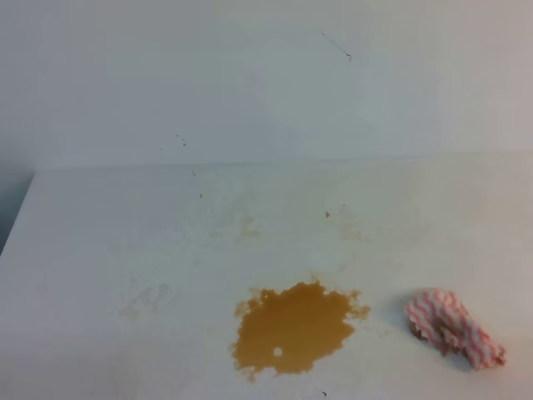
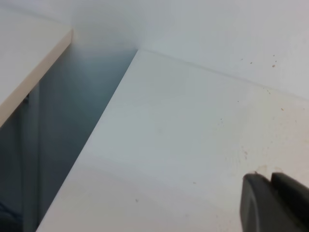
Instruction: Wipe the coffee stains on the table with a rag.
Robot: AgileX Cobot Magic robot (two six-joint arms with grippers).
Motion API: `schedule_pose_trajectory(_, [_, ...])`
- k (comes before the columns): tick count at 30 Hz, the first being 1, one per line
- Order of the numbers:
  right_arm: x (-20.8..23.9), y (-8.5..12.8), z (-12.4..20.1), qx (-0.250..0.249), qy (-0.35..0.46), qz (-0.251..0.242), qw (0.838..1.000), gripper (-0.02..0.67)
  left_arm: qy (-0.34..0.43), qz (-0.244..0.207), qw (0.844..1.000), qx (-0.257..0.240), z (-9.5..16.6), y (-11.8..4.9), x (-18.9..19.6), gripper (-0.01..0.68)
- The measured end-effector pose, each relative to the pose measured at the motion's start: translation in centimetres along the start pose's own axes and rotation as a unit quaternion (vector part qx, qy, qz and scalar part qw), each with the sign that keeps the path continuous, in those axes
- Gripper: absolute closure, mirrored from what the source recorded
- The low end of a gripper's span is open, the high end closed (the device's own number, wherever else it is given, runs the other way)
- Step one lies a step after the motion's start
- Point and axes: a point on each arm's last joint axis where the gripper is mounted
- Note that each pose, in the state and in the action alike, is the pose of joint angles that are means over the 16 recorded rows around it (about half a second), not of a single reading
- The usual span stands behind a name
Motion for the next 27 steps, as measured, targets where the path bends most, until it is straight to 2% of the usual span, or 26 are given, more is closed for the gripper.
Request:
schedule_pose_trajectory(7, [0.0,0.3,-0.8,-0.003,-0.048,-0.015,0.999,0.651,0.000,0.000,1.000,0.000,0.0,0.0,0.0,0.674])
schedule_pose_trajectory(13, [0.4,0.8,-2.6,-0.007,-0.147,-0.046,0.988,0.651,0.000,0.000,1.000,0.000,0.0,0.0,0.0,0.674])
schedule_pose_trajectory(21, [2.0,1.5,-5.5,-0.009,-0.308,-0.088,0.947,0.651,0.000,0.000,1.000,0.000,0.0,0.0,0.0,0.674])
schedule_pose_trajectory(27, [3.9,1.6,-8.6,-0.014,-0.388,-0.099,0.916,0.651,0.000,0.000,1.000,0.000,0.0,0.0,0.0,0.675])
Point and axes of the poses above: a point on each arm's last joint axis where the gripper is mounted, x pointing back along that axis away from the gripper, y along the wrist's bending axis when the last joint is at zero, z = x × y, and after that the axes turned 14 degrees about -x, right-handed
